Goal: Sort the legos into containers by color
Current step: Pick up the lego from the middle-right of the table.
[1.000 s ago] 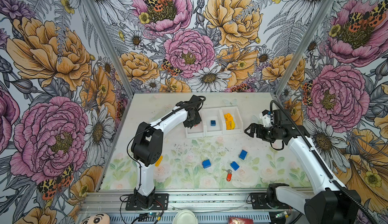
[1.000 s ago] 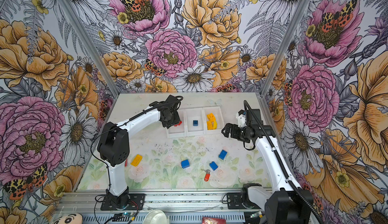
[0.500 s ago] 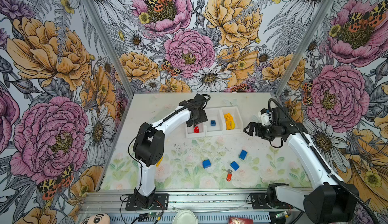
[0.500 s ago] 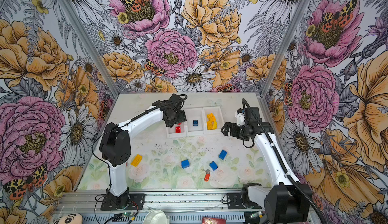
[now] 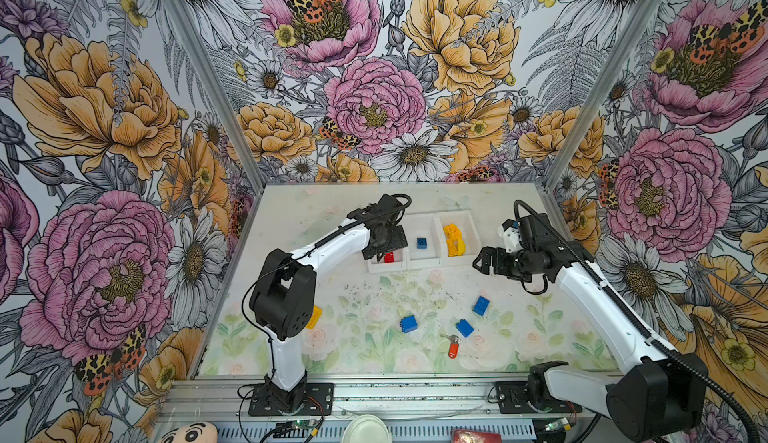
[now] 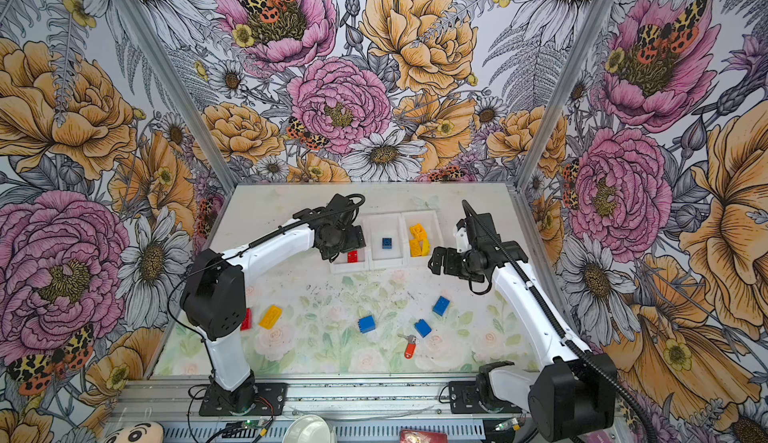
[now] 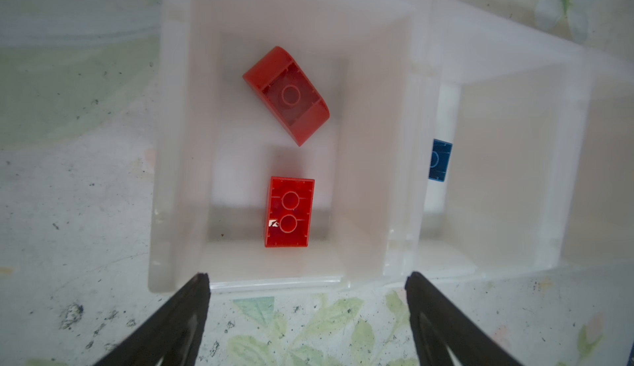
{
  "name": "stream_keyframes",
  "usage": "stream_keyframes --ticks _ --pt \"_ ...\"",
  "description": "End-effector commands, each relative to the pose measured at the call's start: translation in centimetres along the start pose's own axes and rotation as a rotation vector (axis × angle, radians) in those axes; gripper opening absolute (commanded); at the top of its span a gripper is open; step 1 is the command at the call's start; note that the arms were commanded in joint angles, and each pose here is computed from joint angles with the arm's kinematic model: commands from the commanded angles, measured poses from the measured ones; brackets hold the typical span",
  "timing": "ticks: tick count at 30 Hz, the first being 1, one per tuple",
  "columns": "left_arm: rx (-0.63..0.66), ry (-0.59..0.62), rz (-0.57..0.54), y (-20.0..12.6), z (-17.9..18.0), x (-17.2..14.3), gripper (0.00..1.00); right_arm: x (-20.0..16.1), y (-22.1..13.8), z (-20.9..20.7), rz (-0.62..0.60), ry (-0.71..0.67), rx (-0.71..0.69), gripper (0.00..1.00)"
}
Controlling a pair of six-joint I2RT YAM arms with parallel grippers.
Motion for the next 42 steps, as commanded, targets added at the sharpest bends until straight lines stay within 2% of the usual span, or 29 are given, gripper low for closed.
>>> stream_keyframes --ticks 1,13,23,30,42 --pt "-0.081 -0.007 -0.100 -2.7 -0.4 1.1 0.91 -0.6 0.0 -1.1 -0.024 0.067 -0.052 0.99" --pt "-0.124 -0.031 -0.175 -5.9 1.6 -1.0 0.96 -3.8 2.6 -3.0 0.026 0.151 -0.201 0.97" --pt "-0.153 -0.080 -0.198 -7.2 5.1 -3.0 0.97 -5.8 4.4 -3.8 0.043 0.188 -0.302 0.94" --pt "-0.160 -0.097 -0.203 -7.9 6.9 -4.8 0.98 -6.6 6.0 -4.1 0.046 0.216 -0.298 0.84" --pt "-0.159 -0.109 -0.209 -8.1 8.4 -6.0 0.98 -6.1 8.8 -3.9 0.040 0.215 -0.300 0.76"
Point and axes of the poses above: each gripper's point midway between its finger pads, its own y axis out along the fingers, its own z axis along the line the jaws close on, x = y × z, the point moved 4 cm from there along -y, back along the fingers, and after that the axes turned 13 degrees about y, right-handed, at the moved point
